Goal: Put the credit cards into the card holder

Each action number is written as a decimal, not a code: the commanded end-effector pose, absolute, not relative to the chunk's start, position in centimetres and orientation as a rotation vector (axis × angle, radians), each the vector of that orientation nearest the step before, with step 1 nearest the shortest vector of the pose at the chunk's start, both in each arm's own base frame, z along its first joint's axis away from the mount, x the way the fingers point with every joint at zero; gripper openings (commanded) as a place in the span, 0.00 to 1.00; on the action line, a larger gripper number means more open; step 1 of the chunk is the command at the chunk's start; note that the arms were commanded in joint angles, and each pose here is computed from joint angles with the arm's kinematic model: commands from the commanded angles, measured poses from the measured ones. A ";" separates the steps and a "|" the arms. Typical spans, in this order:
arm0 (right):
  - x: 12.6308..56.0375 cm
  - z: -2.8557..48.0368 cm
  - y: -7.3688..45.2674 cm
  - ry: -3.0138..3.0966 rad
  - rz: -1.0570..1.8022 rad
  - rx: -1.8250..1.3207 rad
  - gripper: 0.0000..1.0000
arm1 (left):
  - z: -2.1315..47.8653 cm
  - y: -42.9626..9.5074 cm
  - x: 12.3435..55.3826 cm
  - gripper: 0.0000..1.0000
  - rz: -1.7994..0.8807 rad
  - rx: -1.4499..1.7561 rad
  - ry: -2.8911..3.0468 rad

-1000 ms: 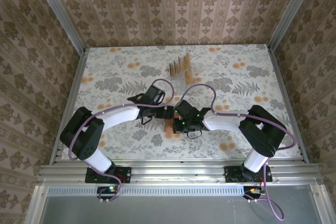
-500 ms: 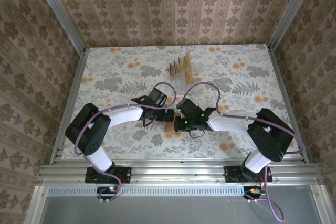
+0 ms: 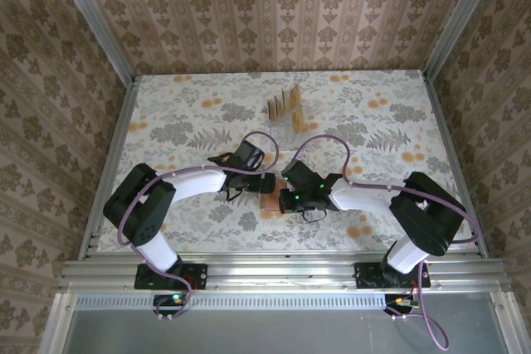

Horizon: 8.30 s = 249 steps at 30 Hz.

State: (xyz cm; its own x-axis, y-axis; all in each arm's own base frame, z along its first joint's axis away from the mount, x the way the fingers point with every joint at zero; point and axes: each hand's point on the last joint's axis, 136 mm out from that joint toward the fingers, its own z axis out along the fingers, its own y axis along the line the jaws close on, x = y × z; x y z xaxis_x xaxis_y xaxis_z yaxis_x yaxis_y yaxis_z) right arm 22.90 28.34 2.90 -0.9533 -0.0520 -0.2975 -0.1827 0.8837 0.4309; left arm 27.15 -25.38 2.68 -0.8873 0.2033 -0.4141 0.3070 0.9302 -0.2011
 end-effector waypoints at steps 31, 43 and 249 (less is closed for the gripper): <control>23.4 2.3 29.3 2.798 0.665 -0.194 0.03 | 0.0 -21.9 26.8 1.00 -0.242 0.299 2.769; 26.7 10.4 25.6 2.682 0.634 -0.114 0.28 | -1.0 -20.5 25.8 1.00 -0.178 0.245 2.785; 23.7 1.5 30.8 2.934 0.697 -0.253 0.00 | -2.0 -17.0 22.1 1.00 -0.213 0.104 2.795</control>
